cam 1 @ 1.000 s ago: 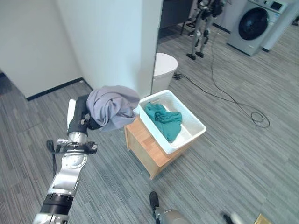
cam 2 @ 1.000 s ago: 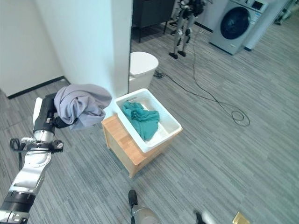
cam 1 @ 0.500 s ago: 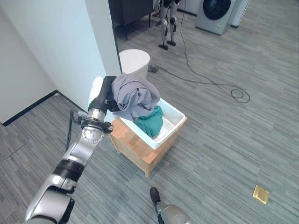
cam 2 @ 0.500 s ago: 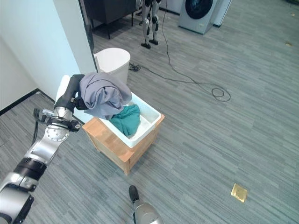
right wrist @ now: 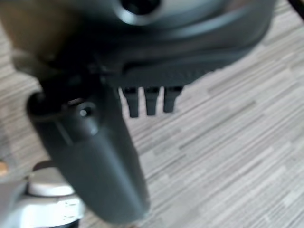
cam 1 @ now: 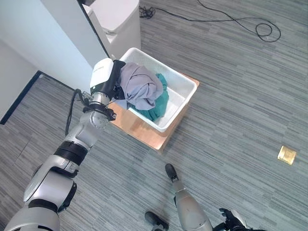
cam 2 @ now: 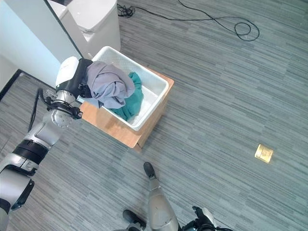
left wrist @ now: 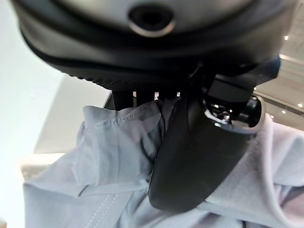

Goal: Pick up bed clothes into laundry basket.

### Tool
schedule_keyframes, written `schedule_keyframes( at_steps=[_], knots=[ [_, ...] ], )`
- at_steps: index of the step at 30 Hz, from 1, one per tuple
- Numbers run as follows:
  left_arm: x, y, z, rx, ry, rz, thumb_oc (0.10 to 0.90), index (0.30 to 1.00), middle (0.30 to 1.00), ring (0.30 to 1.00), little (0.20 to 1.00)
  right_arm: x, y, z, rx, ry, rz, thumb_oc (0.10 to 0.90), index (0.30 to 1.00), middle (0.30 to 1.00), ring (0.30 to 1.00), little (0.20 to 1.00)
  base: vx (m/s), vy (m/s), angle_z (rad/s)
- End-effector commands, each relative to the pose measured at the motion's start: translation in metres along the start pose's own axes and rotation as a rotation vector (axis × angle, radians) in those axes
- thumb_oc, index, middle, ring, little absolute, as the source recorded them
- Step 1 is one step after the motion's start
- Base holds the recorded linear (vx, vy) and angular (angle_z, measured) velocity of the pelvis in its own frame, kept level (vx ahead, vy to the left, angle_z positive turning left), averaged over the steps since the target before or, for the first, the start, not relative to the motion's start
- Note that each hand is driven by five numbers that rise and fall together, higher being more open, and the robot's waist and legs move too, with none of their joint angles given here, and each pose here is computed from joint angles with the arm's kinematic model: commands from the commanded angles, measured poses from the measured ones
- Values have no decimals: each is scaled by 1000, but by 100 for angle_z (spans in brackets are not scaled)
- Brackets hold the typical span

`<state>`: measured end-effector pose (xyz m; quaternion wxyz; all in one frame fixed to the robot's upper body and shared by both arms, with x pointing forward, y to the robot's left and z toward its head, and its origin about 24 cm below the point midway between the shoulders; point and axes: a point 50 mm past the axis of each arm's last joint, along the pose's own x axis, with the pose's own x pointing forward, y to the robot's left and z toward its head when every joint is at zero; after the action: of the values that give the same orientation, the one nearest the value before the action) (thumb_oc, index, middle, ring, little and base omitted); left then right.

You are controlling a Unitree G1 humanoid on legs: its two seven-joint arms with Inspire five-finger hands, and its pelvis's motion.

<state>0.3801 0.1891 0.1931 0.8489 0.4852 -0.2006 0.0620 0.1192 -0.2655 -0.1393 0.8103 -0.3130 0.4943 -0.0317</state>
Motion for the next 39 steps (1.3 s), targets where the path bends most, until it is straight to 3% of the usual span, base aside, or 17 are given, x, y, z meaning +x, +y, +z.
schedule_keyframes(
  at_steps=[1,3,4,5,15,25,29,31,33,35,37,38,39],
  knots=[
    [26,68,16,70,-98,276,400,300,300,300,300,-12,11,-43,-8,126,8,800,900,900,900,900,26,-91,-8],
    [26,66,14,82,-92,266,400,300,300,300,300,-12,11,-39,4,109,6,800,900,900,900,900,15,-77,-5],
    [26,65,13,89,-84,255,424,335,335,335,335,-11,9,-34,11,84,0,800,900,900,900,900,-3,-84,-2],
    [25,64,8,111,-69,247,800,900,900,900,900,-12,10,-31,17,56,3,800,900,900,900,900,-4,-103,-2],
    [13,53,-23,177,44,211,800,900,900,900,900,-18,14,-21,24,-60,30,800,900,900,900,900,11,-48,-2],
    [4,51,-29,176,59,215,800,900,900,900,900,-26,15,-33,21,-59,54,800,900,900,900,900,10,-7,-1],
    [-1,57,-28,153,48,252,800,900,900,900,900,-28,12,-18,18,-141,61,800,900,900,900,900,22,-10,-17],
    [-6,58,-17,-11,16,310,800,900,900,900,900,-30,5,-8,32,-204,58,800,900,900,900,900,4,-56,-51],
    [-7,57,-17,-14,20,308,800,900,900,900,900,-30,4,-9,29,-201,58,800,900,900,900,900,-5,-34,-37],
    [-35,43,-2,-347,-51,361,800,900,900,900,900,-28,-25,25,-6,-341,-59,800,900,900,900,900,-23,-65,-29],
    [-49,39,-6,-392,-36,362,800,900,900,900,900,-29,-33,34,-25,-384,-90,800,900,900,900,900,-18,-20,-28],
    [-80,33,-15,-476,-20,358,800,900,900,900,900,-32,-48,53,-41,-471,-155,800,900,900,900,900,-29,-16,-5],
    [-94,29,-20,-517,-3,348,800,900,900,900,900,-35,-57,63,-43,-516,-191,800,900,900,900,900,-46,-28,2]
  ],
)
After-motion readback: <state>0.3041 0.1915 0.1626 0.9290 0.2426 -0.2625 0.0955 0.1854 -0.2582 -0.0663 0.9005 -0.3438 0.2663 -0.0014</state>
